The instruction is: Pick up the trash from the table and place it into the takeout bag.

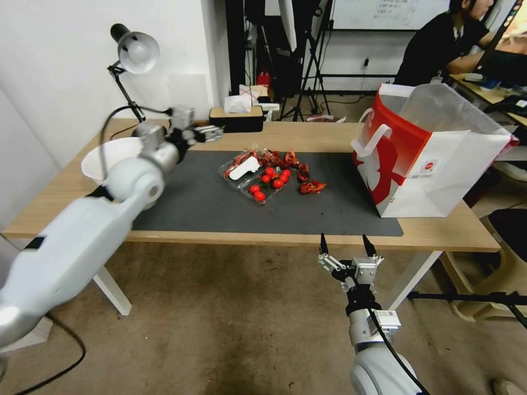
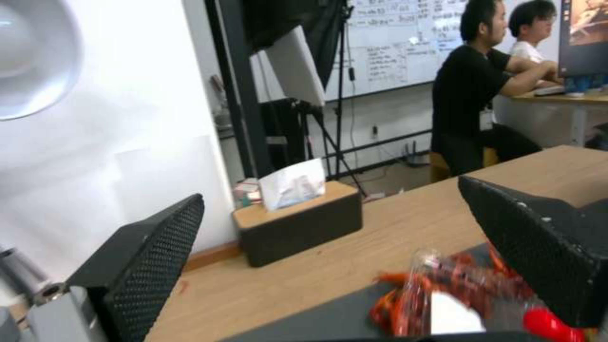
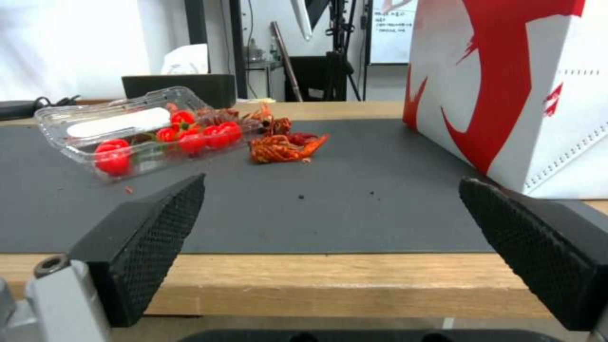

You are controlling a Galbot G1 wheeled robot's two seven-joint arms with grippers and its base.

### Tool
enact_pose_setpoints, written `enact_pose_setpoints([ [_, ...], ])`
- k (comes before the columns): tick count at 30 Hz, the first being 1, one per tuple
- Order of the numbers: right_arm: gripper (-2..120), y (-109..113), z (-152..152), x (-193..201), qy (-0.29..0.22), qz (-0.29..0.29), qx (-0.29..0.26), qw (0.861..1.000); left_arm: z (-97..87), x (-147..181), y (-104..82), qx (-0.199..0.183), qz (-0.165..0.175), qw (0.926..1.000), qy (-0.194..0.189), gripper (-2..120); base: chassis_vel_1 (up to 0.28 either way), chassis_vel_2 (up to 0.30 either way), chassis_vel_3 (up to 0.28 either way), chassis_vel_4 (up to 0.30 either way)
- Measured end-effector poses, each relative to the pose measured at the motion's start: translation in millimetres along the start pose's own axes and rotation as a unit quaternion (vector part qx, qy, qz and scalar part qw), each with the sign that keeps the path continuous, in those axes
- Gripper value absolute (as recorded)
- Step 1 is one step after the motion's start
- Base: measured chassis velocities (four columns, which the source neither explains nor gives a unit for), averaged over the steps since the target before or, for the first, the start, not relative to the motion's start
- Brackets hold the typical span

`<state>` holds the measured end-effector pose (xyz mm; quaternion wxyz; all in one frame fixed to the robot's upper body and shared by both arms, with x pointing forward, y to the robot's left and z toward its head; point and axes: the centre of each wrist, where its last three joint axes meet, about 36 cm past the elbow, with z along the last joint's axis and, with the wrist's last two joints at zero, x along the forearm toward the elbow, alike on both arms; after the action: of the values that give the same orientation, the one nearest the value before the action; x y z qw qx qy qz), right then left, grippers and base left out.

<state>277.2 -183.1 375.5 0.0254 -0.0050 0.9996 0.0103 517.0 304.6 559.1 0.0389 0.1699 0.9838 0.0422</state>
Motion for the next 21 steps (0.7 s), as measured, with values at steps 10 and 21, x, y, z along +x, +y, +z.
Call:
enact_pose_setpoints([
  [10,100,2,0,2,-0.002,-0.001,-0.001,1.0,32.1,64,-2.5,-0.013,-0.033,0.9993,-0.012,100,0.0,0.0,0.0,0.0],
  [21,100,1,2,1,-0.004,-0.001,0.0,1.0,71.4,122,-9.2,-0.017,-0.084,0.9963,-0.007,100,0.0,0.0,0.0,0.0],
])
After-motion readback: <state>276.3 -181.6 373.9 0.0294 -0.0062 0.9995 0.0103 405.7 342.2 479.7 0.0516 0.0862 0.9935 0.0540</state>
